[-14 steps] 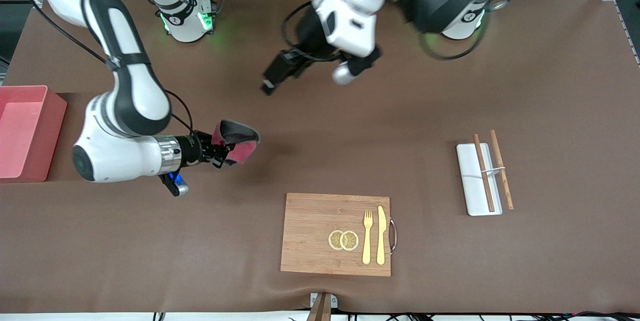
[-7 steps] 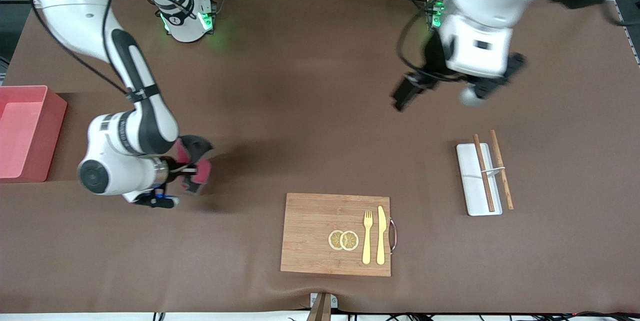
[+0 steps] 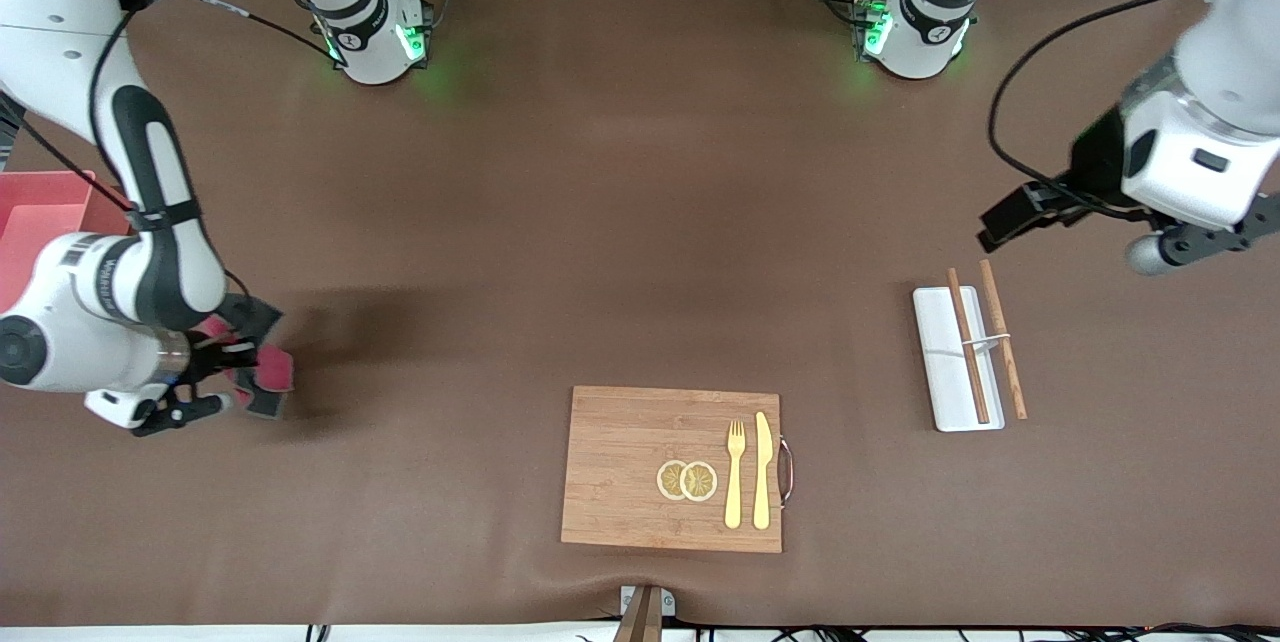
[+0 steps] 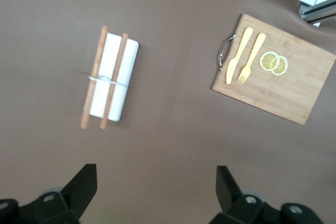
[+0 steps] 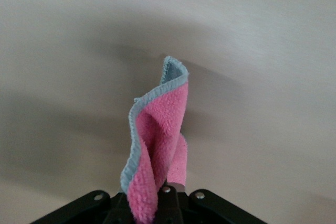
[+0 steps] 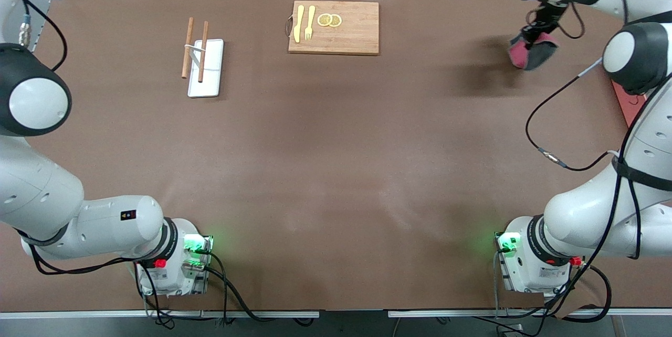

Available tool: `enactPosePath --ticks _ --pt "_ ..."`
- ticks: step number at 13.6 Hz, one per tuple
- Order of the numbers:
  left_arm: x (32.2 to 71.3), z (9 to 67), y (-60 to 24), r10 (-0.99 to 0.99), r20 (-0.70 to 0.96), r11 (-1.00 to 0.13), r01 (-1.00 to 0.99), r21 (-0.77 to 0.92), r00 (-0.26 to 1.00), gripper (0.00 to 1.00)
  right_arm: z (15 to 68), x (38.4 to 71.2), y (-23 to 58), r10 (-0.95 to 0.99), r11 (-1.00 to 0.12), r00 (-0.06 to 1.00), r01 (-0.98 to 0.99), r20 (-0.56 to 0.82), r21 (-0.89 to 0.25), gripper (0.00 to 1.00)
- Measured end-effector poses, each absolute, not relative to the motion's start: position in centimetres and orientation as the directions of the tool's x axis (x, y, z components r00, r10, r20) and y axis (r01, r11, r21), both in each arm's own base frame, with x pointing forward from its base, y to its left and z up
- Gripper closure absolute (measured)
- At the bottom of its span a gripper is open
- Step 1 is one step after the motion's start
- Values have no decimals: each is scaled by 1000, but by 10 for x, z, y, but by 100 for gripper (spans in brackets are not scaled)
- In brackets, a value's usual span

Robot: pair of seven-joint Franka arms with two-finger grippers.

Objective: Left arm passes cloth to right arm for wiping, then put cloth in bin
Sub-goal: 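Wipe the table surface with the cloth in the right gripper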

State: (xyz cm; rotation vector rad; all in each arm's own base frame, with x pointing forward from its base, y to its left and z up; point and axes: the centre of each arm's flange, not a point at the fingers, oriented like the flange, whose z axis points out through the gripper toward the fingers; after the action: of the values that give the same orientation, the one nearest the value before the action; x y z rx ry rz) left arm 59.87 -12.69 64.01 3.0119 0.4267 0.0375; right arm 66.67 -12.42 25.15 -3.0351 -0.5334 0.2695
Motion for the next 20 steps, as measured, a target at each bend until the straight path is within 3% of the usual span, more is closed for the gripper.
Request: enactPosePath --ticks 4,7,13,20 --pt "596 643 -86 144 7 -987 143 75 990 0 273 665 -196 456 -890 882 455 -123 -34 96" --pt "582 646 -49 105 16 -994 104 35 994 0 264 670 -187 444 -895 889 445 -110 -16 96" --pt "579 623 -22 133 -3 -991 133 33 991 0 218 680 -39 262 -965 948 263 -179 -19 96" --pt "579 612 -14 150 -9 -988 151 29 989 0 265 657 169 -12 -998 972 -25 -235 -53 96"
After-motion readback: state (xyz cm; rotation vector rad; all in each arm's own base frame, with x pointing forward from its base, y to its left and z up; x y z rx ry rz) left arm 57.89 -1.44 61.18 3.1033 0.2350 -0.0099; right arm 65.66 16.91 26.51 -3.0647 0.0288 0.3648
